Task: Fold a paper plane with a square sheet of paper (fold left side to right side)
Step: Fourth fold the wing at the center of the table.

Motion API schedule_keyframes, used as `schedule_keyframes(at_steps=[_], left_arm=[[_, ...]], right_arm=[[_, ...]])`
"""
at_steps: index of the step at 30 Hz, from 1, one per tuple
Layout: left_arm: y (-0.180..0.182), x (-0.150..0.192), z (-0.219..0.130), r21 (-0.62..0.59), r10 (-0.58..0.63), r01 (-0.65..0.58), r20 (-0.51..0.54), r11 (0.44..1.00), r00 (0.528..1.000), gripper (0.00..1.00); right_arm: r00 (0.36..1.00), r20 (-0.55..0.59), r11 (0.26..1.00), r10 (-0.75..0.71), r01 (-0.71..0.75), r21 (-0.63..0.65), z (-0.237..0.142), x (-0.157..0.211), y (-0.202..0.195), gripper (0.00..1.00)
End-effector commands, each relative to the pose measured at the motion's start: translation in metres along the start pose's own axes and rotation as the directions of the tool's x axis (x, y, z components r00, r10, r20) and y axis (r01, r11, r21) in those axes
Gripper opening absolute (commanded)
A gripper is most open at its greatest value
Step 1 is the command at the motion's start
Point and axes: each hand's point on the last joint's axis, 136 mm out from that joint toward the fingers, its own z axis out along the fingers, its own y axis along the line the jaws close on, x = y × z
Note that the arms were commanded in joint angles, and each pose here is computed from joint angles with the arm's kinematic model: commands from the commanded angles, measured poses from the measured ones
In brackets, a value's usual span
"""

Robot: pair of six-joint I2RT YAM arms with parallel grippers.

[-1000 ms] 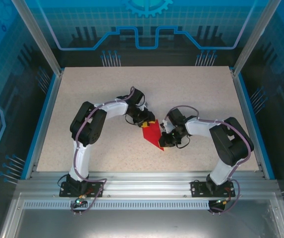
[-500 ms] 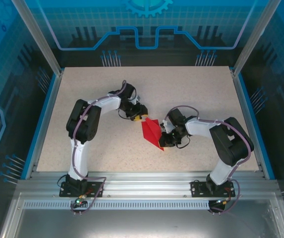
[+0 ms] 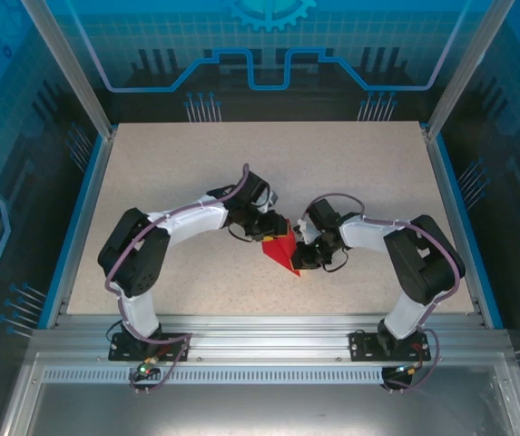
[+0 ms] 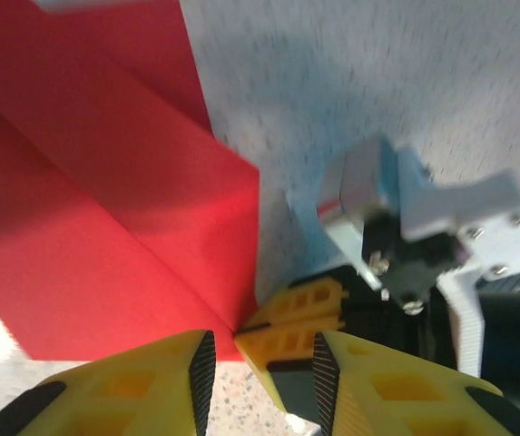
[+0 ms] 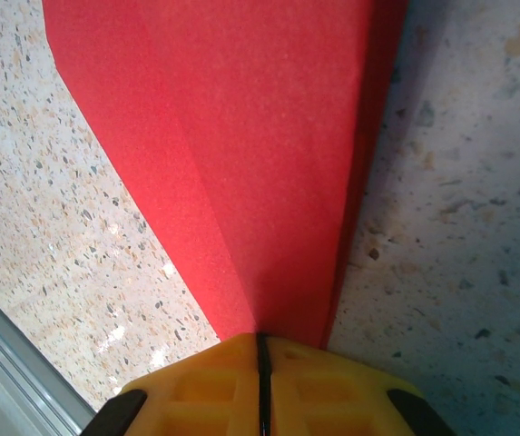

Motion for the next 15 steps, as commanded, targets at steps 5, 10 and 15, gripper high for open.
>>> schedule_keyframes(at_steps=[5, 10, 15], left_arm=[[0.012, 0.004, 0.033, 0.0, -0.086, 0.086, -0.038, 0.996, 0.996, 0.36], [0.015, -0.004, 0.042, -0.014, -0.09, 0.089, -0.043, 0.996, 0.995, 0.36], [0.026, -0.017, 0.044, -0.012, -0.127, 0.127, -0.024, 0.992, 0.992, 0.36]], right_arm=[[0.985, -0.139, 0.98, 0.1, -0.073, 0.188, 0.015, 0.048, -0.044, 0.08], [0.985, -0.139, 0.98, 0.099, -0.072, 0.188, 0.015, 0.048, -0.044, 0.09], [0.984, -0.144, 0.979, 0.101, -0.072, 0.189, 0.015, 0.049, -0.045, 0.08]])
